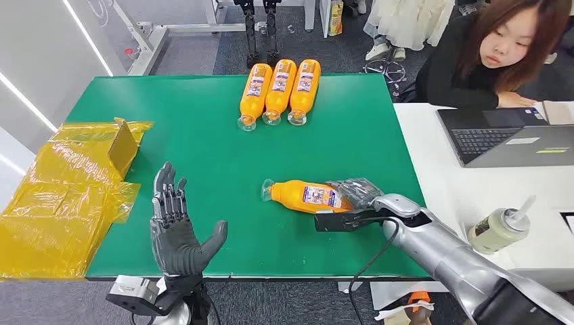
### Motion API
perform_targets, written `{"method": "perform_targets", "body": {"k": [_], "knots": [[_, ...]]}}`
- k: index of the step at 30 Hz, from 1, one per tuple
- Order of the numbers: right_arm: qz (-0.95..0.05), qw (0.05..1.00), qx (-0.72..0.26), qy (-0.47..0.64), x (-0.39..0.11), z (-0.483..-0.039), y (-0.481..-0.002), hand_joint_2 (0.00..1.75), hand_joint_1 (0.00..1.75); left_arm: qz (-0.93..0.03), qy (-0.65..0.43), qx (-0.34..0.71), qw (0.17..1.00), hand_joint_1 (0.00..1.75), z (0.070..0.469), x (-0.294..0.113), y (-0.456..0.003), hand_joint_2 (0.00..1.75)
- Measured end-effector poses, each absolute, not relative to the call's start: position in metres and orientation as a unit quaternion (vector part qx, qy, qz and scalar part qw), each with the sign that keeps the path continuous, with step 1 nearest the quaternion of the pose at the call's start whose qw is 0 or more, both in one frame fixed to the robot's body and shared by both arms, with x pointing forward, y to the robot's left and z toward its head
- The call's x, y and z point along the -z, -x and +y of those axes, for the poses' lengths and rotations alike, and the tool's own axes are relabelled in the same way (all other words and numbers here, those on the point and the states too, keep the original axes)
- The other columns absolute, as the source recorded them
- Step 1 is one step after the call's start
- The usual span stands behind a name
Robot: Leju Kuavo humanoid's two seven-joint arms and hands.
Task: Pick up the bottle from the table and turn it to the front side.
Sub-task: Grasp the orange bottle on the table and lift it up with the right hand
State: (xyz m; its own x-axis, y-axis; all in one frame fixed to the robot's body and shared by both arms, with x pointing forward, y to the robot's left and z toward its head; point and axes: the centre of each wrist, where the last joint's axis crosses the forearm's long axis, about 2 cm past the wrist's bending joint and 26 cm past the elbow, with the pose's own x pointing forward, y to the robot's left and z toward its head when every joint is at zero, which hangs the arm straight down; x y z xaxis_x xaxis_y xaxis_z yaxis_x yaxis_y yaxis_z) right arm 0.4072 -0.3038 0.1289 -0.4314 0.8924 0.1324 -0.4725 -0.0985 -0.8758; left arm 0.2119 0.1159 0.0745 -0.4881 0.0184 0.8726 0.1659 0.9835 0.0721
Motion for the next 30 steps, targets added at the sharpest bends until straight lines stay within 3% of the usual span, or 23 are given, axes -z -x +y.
{"method": "perform_targets", "body": {"k": [10,23,30], "knots": [[-0.547,0.429,-0.662,0.279,-0.142,-0.294,-0.393,1.75,1.75,-0.861,0.015,0.073,0.504,0.00,0.121,-0.071,-0.210,1.75],[-0.644,0.375,-0.605,0.279,-0.190,-0.300,-0.367,1.75,1.75,-0.852,-0.069,0.065,0.516,0.00,0.160,-0.061,-0.247,1.75],[-0.661,0.361,-0.599,0.270,-0.196,-0.299,-0.366,1.75,1.75,-0.824,0.035,0.001,0.565,0.00,0.178,-0.051,-0.265,1.75]]}}
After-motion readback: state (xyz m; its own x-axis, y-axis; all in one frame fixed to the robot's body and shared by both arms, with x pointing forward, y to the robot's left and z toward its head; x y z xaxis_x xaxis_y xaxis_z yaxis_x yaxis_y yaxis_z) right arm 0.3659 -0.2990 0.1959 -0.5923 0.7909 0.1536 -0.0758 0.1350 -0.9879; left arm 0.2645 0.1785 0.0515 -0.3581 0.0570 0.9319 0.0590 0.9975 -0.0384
